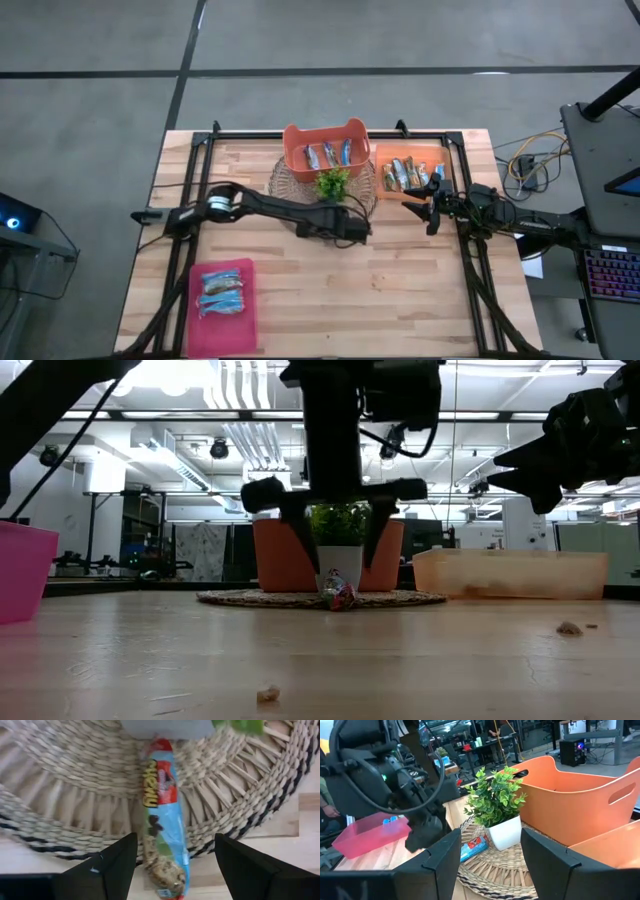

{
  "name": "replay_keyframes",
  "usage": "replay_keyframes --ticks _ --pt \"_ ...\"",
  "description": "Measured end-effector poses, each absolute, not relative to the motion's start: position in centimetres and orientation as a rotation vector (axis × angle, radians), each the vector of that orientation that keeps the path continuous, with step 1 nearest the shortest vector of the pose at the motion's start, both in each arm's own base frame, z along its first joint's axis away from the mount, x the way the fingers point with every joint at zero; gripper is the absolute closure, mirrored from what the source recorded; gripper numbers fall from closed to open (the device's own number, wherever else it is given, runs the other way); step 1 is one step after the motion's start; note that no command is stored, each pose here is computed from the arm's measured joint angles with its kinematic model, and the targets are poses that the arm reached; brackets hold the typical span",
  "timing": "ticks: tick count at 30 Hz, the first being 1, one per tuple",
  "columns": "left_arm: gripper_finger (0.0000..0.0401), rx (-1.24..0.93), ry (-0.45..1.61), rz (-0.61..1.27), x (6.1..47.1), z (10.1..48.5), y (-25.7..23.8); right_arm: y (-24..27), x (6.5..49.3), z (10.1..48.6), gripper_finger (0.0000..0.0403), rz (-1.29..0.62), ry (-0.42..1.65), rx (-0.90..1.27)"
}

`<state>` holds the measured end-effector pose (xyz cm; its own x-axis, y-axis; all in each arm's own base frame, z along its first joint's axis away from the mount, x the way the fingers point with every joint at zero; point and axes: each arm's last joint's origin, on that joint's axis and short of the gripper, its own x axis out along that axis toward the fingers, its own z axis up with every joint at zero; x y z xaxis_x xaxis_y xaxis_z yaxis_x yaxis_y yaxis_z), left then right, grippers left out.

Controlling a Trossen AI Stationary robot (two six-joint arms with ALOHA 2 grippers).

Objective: Pick and place Granola Bars by type
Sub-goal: Put the red granola bar into the pink bin

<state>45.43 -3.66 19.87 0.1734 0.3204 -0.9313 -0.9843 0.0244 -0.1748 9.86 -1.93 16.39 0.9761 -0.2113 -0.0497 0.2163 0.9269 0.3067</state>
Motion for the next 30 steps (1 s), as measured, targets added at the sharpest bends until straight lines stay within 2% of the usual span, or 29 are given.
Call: replay_keyframes --ticks 17,21,30 --pt "0.0163 -1.043 0.87 1.254 46.3 16.6 -3.8 -1.9 9.9 16.4 0.0207 -0.219 0.016 0.316" --pt "0.0206 -1.051 0.864 1.271 46.3 16.3 -3.9 -1.9 9.9 16.4 0.0207 -0.219 0.016 0.316" --pt "0.035 -1.057 0.86 1.311 46.1 16.1 -4.0 -1.9 9.9 16.4 0.0207 -0.219 0.016 0.316"
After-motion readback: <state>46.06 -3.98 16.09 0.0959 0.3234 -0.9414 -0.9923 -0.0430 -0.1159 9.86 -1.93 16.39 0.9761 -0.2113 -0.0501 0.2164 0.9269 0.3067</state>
